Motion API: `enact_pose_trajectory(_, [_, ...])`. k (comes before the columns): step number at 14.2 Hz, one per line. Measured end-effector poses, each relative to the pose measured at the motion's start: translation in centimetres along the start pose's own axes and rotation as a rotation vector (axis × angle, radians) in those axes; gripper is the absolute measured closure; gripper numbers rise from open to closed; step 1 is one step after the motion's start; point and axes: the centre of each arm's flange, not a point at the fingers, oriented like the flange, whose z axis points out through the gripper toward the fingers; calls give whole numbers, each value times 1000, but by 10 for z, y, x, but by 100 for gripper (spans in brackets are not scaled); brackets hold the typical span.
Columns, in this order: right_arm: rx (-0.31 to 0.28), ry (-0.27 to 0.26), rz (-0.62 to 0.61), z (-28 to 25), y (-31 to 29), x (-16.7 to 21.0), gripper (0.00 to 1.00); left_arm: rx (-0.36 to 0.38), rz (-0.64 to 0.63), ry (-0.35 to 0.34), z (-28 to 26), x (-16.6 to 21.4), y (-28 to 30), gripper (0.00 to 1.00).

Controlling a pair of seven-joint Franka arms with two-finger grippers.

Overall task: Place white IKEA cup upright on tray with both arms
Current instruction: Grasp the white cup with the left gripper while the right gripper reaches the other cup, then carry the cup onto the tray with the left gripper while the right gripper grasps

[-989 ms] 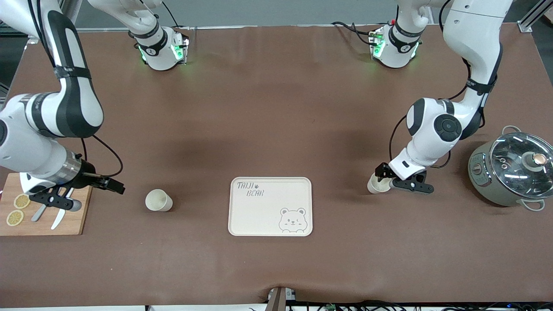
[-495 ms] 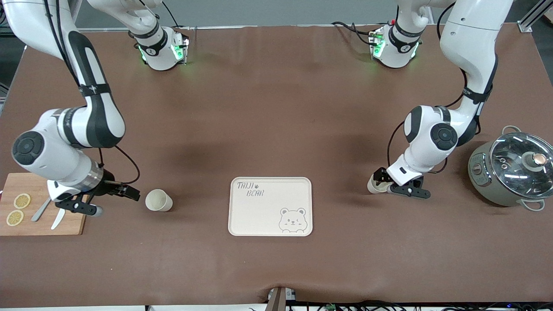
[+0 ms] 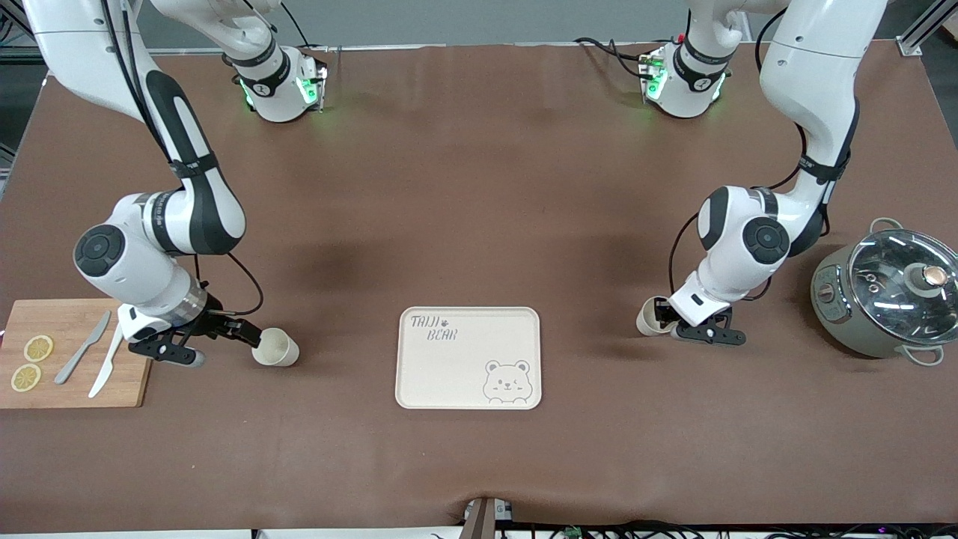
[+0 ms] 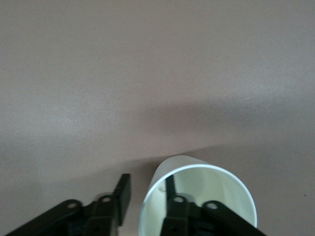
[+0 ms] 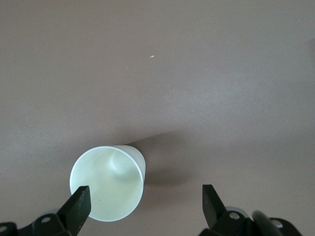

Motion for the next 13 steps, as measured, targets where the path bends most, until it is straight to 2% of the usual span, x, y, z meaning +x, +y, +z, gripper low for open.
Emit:
enact_pose_trajectory(3, [1,15,-5,22,-1,-8,0,-3,-16,24,-12,11,5,97])
enact_pose_trajectory(4, [0,16,-8,30,-2,-10,0,-5,-31,17,-20,18,10,96])
enact_pose_trajectory(7, [0,19,-17,50,-7,-15,0,-10,-104,-60,-71,48,55,96])
enact_pose_trajectory(10, [-1,22,-19,60,-7,-17,0,-18,-178,-75,-121,76,124,96])
enact_pose_trajectory(13, [-2,21,-18,61,-6,-17,0,-22,-219,-90,-96,82,179,96])
